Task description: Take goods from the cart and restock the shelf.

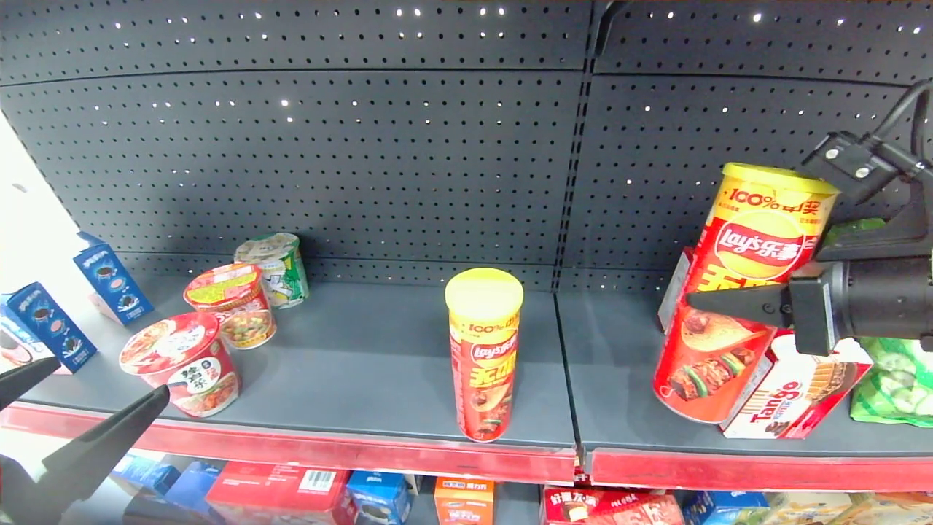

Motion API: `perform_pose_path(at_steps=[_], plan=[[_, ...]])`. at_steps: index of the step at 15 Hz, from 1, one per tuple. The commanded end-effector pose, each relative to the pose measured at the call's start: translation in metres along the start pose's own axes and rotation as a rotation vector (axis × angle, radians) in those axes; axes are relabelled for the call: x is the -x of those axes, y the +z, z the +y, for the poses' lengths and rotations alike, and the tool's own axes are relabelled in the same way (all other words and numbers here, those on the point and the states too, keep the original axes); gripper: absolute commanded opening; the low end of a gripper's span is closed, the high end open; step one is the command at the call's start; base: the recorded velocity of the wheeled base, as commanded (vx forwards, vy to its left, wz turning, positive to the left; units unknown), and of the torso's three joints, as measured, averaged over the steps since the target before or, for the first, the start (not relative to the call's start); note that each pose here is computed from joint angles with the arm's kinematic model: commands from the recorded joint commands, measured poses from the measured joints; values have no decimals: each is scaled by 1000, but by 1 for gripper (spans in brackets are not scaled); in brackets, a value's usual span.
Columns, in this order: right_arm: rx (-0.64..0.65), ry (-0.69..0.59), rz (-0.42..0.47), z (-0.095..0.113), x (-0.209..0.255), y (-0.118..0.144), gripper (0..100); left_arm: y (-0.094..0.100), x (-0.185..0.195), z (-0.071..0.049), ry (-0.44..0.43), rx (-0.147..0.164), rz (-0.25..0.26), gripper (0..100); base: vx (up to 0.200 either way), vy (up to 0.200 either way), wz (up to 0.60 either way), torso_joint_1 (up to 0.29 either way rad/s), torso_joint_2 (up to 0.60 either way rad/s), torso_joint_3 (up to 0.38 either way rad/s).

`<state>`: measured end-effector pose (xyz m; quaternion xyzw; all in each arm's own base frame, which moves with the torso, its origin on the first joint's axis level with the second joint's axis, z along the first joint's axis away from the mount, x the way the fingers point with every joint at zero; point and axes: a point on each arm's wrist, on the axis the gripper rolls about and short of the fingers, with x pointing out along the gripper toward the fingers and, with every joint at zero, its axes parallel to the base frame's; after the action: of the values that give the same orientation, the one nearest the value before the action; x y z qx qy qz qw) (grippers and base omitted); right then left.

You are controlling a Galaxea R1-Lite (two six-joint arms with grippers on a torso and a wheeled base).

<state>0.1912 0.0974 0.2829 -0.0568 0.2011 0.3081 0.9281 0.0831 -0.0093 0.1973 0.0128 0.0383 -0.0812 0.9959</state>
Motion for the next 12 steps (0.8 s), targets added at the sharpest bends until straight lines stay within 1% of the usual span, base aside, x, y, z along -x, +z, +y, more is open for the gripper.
perform_pose_path(at_steps=[1, 3, 5, 9, 10, 12], plan=[[6, 17, 14, 1, -16, 2, 0, -1, -1, 0, -1, 1, 6, 100, 0, 0, 0, 0, 0, 0], [17, 18, 10, -2, -32, 8, 0, -1, 0, 0, 2, 1, 4, 100, 0, 0, 0, 0, 0, 0], [63, 20, 9, -5, -49, 15, 0, 0, 0, 0, 2, 0, 1, 100, 0, 0, 0, 0, 0, 0], [72, 14, 41, -5, -86, 22, 0, 0, 2, 0, 2, 0, -5, 100, 0, 0, 0, 0, 0, 0], [72, 13, 40, -6, -92, 23, 0, 0, 2, 0, 2, 0, -5, 100, 0, 0, 0, 0, 0, 0], [79, 16, 5, -7, -109, 29, 0, -2, 2, 0, 2, -1, 0, 100, 0, 0, 0, 0, 0, 0]])
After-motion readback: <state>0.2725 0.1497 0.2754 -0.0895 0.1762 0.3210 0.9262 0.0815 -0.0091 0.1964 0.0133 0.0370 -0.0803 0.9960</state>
